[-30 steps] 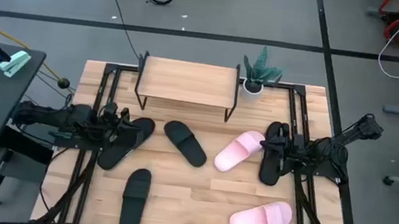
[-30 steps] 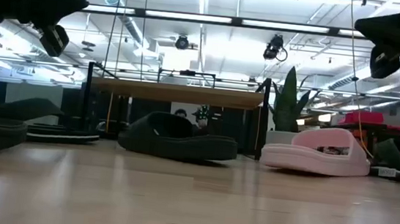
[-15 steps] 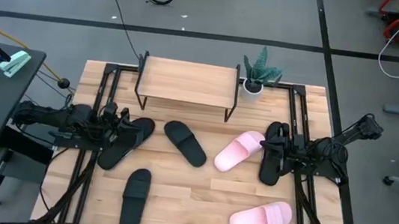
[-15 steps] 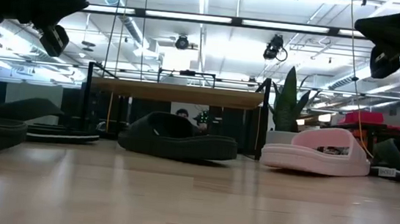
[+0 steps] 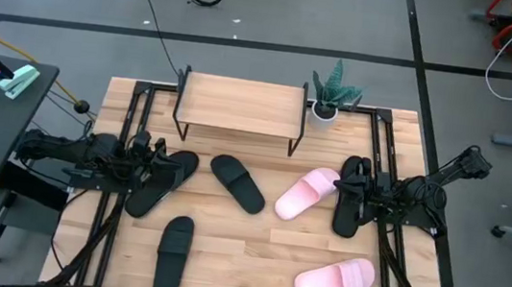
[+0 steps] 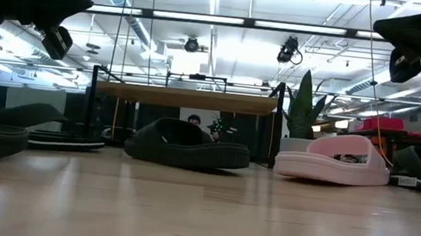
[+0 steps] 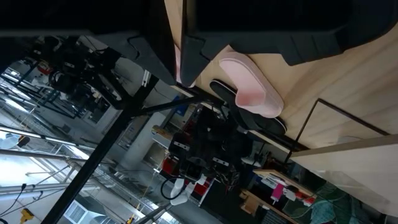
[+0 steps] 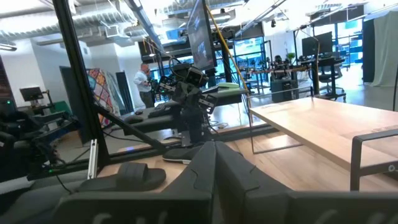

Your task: Pick and place slides into the shelf

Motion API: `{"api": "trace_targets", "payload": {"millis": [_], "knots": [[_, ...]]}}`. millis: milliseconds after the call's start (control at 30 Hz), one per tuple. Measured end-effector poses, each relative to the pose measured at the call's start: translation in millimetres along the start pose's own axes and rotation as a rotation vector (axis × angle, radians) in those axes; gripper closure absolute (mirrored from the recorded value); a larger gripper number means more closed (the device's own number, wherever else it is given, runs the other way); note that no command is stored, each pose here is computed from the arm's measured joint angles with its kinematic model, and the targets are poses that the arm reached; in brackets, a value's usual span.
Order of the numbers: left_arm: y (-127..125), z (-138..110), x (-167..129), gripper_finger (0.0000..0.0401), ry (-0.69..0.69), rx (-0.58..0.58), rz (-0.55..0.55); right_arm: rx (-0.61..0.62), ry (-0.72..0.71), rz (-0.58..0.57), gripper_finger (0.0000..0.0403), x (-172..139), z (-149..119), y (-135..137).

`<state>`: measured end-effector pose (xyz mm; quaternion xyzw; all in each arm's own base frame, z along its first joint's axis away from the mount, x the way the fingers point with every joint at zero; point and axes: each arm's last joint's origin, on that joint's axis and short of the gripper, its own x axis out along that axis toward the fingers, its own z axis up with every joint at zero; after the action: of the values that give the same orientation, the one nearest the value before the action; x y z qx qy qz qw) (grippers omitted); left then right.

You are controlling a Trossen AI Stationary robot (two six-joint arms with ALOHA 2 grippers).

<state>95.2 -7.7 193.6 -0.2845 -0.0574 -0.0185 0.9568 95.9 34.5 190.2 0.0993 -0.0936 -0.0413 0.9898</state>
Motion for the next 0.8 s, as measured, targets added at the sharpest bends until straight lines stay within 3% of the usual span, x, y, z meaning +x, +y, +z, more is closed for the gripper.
{"api": "trace_targets", "payload": {"millis": [800], "knots": [[0.0, 0.0, 0.0, 0.0370, 0.000, 0.000, 0.000, 0.000, 0.000, 0.000, 0.0386, 0.0, 0.0, 0.0]]}}
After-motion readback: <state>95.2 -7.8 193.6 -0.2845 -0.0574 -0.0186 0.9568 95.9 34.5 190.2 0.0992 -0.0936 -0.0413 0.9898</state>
